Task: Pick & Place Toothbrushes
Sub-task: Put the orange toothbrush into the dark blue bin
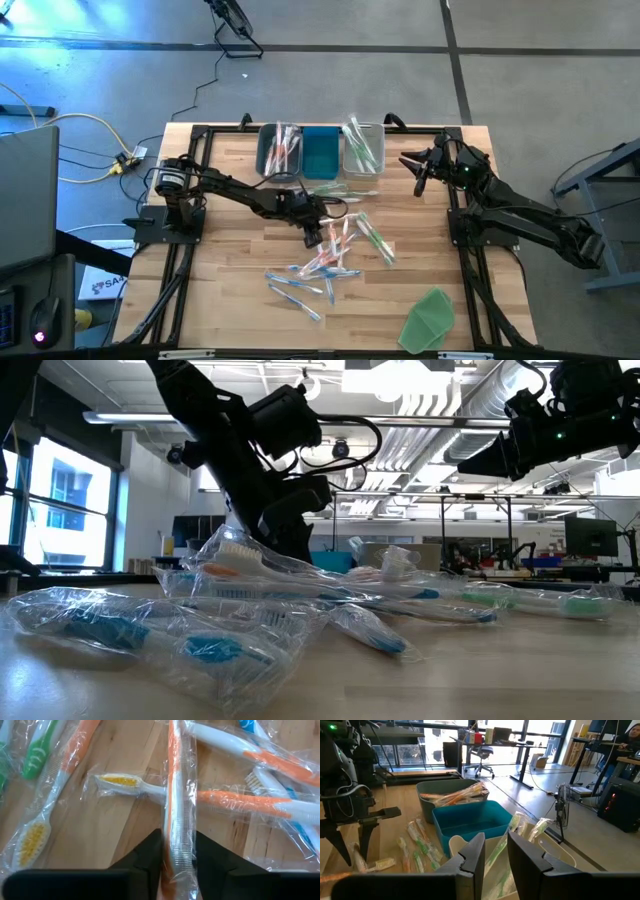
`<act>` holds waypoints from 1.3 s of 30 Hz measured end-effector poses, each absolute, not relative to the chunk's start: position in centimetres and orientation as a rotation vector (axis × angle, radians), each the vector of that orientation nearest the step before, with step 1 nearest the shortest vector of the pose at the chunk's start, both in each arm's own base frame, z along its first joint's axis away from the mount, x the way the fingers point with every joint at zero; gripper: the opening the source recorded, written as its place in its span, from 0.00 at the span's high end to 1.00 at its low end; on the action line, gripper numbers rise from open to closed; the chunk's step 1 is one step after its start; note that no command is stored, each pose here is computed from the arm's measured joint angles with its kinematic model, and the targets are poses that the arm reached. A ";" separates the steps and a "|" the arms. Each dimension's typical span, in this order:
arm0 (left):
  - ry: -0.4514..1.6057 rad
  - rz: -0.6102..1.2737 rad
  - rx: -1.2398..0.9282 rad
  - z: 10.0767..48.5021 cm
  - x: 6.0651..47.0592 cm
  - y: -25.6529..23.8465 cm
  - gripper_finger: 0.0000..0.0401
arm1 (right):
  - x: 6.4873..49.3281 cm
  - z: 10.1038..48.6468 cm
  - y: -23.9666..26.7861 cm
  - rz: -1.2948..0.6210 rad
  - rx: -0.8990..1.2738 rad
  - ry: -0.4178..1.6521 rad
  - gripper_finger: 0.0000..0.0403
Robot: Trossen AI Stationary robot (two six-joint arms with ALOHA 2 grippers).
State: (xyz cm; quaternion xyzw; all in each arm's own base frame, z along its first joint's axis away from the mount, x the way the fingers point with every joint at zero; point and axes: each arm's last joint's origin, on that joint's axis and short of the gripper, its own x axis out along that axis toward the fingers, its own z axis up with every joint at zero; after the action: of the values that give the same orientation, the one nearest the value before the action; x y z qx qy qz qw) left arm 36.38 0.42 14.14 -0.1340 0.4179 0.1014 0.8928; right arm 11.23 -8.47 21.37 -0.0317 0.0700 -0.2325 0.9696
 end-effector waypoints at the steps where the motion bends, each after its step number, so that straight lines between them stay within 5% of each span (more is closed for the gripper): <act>1: 0.867 0.211 -0.278 14.1 36.4 0.4 0.81 | 11.2 21.4 -8.5 -0.470 -0.064 0.141 0.81; 13: 0.873 0.178 -0.293 14.1 36.4 0.3 0.94 | 11.2 21.4 -8.5 -0.470 -0.064 0.142 0.81; 28: 0.858 0.193 -0.310 17.6 34.8 2.5 0.94 | 11.2 21.3 -8.5 -0.468 -0.067 0.153 0.81; 39: 0.790 -0.034 -0.463 21.4 33.0 4.7 0.94 | 11.2 21.2 -8.5 -0.467 -0.072 0.159 0.81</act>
State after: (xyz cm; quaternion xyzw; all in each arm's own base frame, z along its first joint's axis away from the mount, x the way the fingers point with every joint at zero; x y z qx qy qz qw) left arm 33.01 4.69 21.40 -0.2235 0.3812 -0.0165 0.8969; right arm 11.21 -8.46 21.23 -0.0358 0.0785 -0.2313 0.9691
